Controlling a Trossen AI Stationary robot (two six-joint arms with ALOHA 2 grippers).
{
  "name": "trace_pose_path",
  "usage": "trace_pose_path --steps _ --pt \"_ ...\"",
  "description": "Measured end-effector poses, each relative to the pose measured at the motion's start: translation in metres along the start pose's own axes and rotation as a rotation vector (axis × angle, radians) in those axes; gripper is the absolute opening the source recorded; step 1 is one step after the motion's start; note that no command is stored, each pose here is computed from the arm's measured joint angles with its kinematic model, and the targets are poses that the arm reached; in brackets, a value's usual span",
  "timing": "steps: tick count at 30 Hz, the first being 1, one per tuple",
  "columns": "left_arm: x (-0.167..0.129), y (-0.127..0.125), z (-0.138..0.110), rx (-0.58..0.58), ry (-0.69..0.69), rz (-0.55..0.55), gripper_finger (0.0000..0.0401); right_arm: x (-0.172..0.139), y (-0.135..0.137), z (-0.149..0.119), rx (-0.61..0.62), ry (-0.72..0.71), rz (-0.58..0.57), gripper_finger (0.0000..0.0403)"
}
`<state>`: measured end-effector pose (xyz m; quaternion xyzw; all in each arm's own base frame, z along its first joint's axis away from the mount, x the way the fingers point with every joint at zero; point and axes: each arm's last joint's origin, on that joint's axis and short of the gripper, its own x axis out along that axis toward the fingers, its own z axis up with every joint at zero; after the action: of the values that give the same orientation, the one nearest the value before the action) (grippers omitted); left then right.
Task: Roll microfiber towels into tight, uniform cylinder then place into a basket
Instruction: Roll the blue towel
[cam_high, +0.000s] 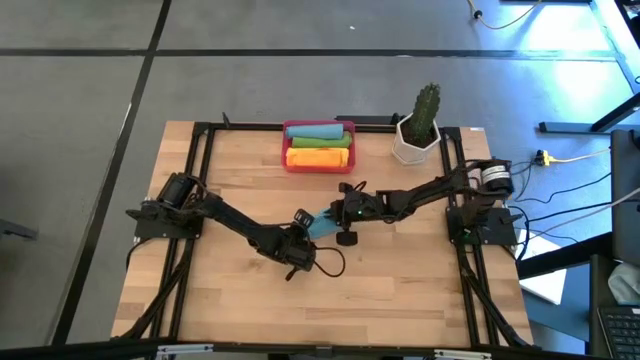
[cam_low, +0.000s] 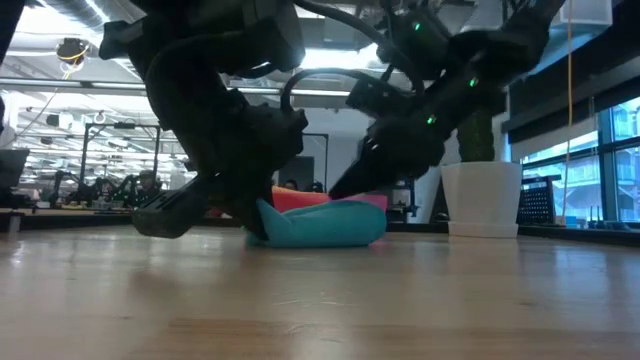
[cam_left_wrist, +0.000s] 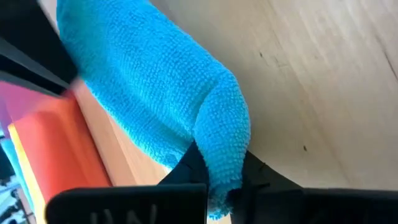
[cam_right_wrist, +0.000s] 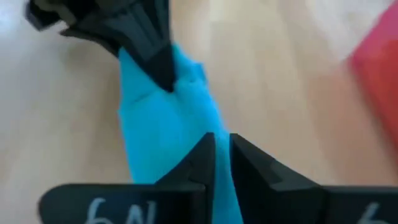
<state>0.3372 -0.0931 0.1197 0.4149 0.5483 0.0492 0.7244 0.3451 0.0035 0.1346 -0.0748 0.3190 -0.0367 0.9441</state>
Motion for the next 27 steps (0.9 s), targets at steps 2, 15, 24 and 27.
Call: trace_pose_path --steps 2,15,24,27 --pt "0.000 0.000 0.000 -0.016 0.001 -0.002 0.0013 -0.011 0.000 0.004 -0.038 0.026 -0.044 0.0067" --pt "0.000 0.001 0.000 -0.022 -0.002 -0.002 0.0005 -0.028 0.054 0.006 -0.314 0.045 0.059 0.0243" --pt "0.000 0.001 0.000 -0.021 -0.002 -0.001 0.0005 -0.005 0.057 -0.023 -0.493 0.219 -0.231 0.0294" --pt "0.000 0.001 0.000 -0.021 -0.002 -0.001 0.0005 -0.002 0.055 -0.026 -0.496 0.237 -0.252 0.0279"
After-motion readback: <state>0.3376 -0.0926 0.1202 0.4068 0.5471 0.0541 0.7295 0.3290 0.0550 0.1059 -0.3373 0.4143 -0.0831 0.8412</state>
